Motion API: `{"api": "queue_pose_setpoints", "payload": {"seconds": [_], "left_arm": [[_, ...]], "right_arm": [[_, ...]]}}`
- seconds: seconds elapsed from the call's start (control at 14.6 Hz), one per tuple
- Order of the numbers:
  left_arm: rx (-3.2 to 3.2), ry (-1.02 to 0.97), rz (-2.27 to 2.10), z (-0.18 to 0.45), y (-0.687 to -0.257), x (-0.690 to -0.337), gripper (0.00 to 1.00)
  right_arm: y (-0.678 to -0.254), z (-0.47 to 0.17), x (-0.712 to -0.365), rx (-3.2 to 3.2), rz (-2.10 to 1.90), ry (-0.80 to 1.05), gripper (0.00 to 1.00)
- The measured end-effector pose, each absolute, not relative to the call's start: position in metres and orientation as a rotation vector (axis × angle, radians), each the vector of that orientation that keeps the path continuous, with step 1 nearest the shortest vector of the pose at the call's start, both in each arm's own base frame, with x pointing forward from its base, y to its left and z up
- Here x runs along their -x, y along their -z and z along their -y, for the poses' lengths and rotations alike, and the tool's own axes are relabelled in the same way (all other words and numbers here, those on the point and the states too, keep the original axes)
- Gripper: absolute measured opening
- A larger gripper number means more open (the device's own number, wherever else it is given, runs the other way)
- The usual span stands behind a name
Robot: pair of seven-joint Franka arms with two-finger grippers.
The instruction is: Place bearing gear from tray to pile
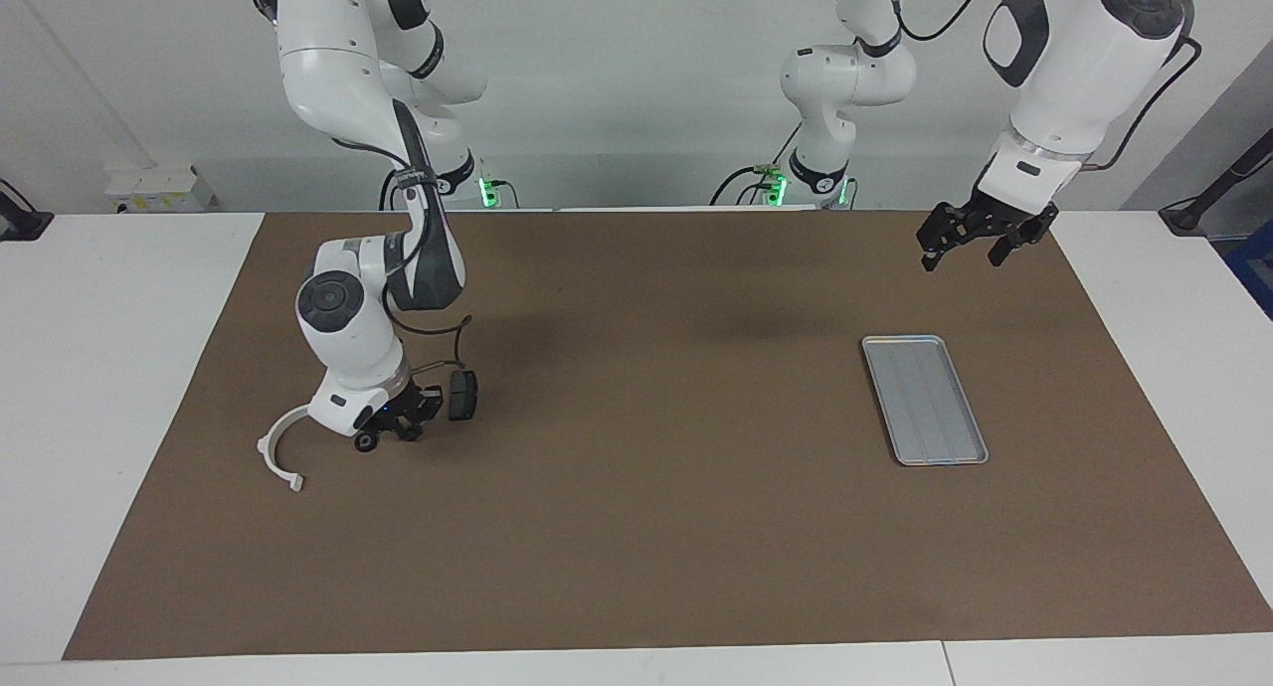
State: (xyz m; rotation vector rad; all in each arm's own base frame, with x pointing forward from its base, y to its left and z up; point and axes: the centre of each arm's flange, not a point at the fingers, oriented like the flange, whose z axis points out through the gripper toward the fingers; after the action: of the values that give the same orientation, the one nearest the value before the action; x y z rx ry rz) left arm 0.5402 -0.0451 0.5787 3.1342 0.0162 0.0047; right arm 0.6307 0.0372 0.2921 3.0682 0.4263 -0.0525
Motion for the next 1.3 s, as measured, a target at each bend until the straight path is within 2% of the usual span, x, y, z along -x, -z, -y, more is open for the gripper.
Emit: {"api": "queue_pose_setpoints", "payload": {"seconds": [0.27, 0.34, 0.55, 0.69, 0.82, 1.1, 1.3], "left_arm": [[-3.134, -0.005, -0.016, 0.045, -0.579, -0.540, 1.00], [-3.134, -0.005, -0.016, 0.045, -0.579, -0.540, 1.00], [-3.134, -0.005, -0.016, 0.045, -0.579, -0.540, 1.00], [-3.134, -0.005, -0.016, 0.045, -0.579, -0.540, 1.00], [-3.134, -0.005, -0.016, 0.045, -0.579, -0.540, 1.00], [-3.134, -0.005, -0.016, 0.045, -0.579, -0.540, 1.00], [-3.134, -0.005, -0.016, 0.045, -0.579, -0.540, 1.00]], "right_arm": [[-0.290, -0.037, -0.627, -3.068, -0.428, 0.051, 0.24], [-0.289, -0.038, -0.627, -3.068, -0.430, 0.051, 0.29], [-0.299, -0.041, -0.628, -3.068, -0.430, 0.066, 0.60], [-0.324, -0.041, -0.636, -3.063, -0.425, 0.064, 0.83], [-0.354, -0.039, -0.647, -3.059, -0.419, -0.001, 1.00], [-0.446, -0.020, -0.664, -3.047, -0.351, -0.108, 1.00], [-0.532, 0.019, -0.647, -3.039, -0.204, -0.209, 1.00]]}}
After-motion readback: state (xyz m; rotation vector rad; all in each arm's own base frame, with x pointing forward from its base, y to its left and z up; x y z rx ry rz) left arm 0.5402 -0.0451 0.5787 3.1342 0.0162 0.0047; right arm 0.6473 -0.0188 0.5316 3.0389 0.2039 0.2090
